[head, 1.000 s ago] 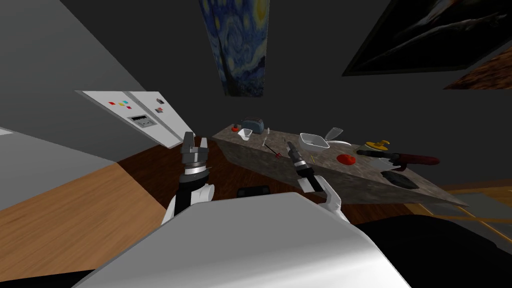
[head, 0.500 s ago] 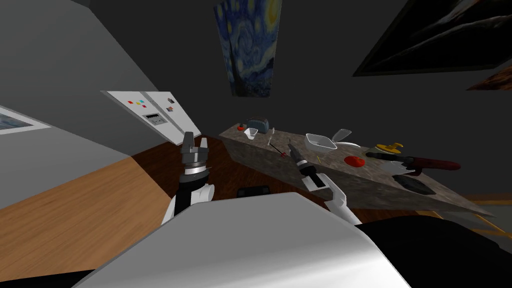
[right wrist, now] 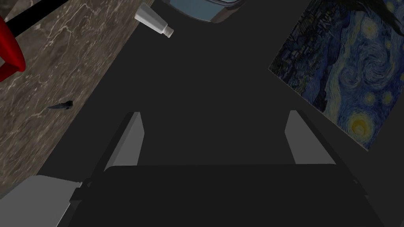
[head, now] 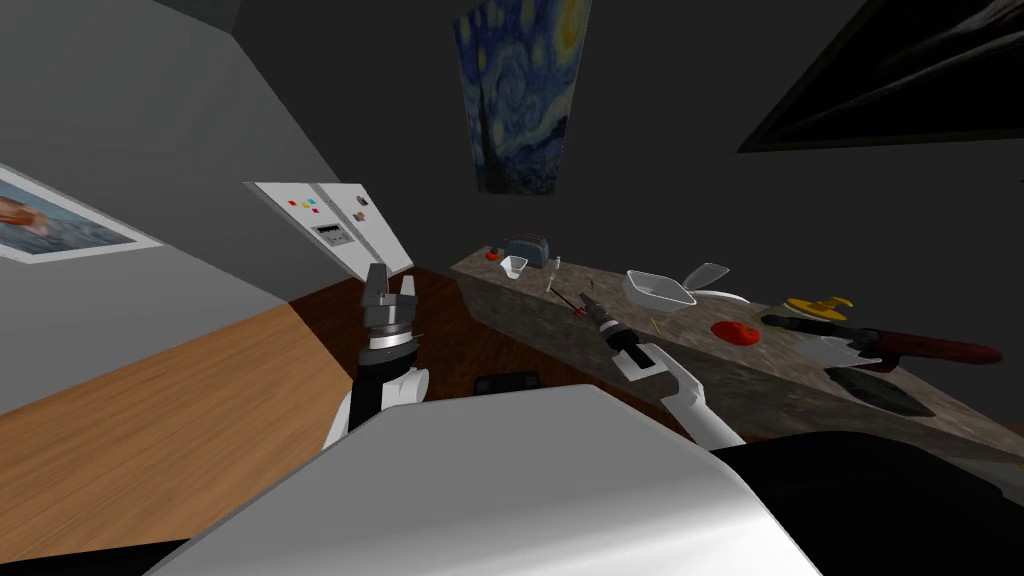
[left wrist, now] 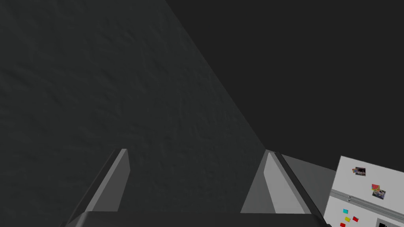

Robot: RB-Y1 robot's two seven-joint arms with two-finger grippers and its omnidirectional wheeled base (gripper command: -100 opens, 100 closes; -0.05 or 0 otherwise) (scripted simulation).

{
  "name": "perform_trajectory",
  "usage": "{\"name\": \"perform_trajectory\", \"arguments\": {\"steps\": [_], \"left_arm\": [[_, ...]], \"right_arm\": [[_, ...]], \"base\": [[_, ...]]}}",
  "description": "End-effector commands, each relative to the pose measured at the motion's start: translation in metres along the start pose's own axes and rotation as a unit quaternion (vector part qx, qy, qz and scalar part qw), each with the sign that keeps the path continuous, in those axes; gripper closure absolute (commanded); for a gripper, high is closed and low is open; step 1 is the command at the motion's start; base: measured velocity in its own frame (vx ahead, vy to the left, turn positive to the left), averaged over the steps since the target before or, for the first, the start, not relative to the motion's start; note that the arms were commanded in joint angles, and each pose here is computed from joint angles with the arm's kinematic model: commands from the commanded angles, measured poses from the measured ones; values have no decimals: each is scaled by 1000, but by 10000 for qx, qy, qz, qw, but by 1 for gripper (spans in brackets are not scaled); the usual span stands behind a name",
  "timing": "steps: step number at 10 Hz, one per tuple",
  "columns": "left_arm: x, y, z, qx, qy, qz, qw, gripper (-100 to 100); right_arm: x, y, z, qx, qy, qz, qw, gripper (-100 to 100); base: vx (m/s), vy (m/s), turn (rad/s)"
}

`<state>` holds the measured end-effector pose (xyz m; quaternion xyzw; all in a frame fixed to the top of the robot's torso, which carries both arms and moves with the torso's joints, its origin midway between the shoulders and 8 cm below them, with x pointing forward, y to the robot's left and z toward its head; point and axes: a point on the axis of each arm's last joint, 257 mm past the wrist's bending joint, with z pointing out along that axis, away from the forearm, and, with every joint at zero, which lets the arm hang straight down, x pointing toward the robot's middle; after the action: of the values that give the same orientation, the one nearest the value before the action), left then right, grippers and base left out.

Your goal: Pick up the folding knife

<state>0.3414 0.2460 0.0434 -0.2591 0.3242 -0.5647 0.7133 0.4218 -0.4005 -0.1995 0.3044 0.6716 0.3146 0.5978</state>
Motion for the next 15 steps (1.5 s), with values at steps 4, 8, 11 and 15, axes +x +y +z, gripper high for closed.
{"name": "perform_trajectory", "arguments": {"steps": [4,8,11,15], "left_arm": [[0,0,0,0,0,0,10000,0],[0,0,0,0,0,1,10000,0],[0,0,0,-1,0,1,10000,0],[0,0,0,-1,1,2,10000,0]], "right_arm": [[-17,-54,-2,759,149,-455,9960,-100],[-44,-117,-14,1645,278,-959,9813,-100],[-63,-156,-28,2209,348,-1270,9664,-100],[-103,-221,-66,3220,473,-1822,9278,-100]], "base": [[21,62,105],[51,35,136],[59,-3,111],[87,-51,135]]}}
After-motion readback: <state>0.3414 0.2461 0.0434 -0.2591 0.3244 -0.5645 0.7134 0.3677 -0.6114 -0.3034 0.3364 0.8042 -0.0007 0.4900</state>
